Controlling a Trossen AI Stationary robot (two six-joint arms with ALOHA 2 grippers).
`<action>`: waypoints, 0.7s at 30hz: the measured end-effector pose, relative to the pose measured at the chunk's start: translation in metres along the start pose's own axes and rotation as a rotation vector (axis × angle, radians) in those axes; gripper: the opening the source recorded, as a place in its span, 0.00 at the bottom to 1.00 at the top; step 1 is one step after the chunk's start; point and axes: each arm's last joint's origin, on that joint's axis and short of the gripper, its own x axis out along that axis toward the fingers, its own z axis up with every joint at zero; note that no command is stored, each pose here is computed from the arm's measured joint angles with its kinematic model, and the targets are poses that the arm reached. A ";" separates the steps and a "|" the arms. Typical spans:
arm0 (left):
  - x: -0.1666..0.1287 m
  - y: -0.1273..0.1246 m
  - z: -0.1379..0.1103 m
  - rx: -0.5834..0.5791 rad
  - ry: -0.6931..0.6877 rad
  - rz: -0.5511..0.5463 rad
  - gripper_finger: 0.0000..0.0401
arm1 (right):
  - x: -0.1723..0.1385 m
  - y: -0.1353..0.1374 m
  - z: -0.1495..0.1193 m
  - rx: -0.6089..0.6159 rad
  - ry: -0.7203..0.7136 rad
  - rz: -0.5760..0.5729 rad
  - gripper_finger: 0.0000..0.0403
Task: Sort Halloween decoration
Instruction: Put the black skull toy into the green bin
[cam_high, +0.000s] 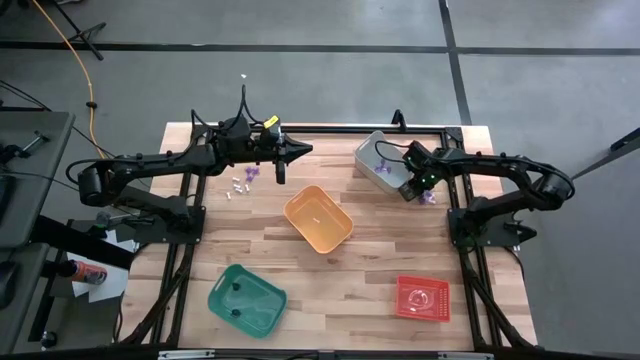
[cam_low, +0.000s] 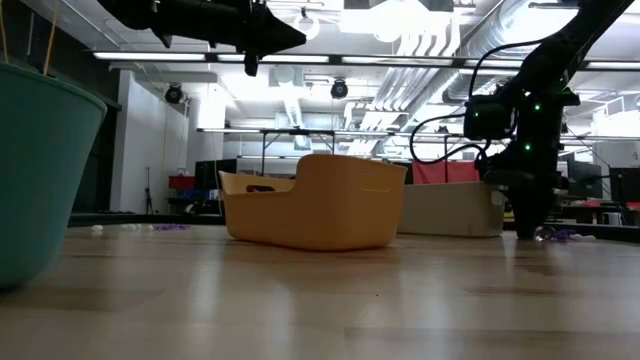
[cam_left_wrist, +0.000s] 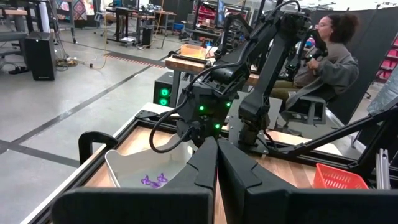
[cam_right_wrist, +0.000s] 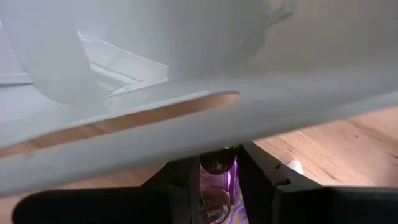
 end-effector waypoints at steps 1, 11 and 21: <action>0.000 0.000 0.000 0.000 0.000 0.000 0.00 | -0.001 0.000 0.000 0.002 -0.004 0.001 0.18; 0.000 0.000 0.000 0.000 0.000 0.000 0.00 | -0.023 -0.002 -0.001 0.083 -0.143 0.024 0.18; 0.000 0.000 0.000 -0.001 0.000 0.000 0.00 | -0.032 -0.002 -0.007 0.175 -0.133 0.112 0.18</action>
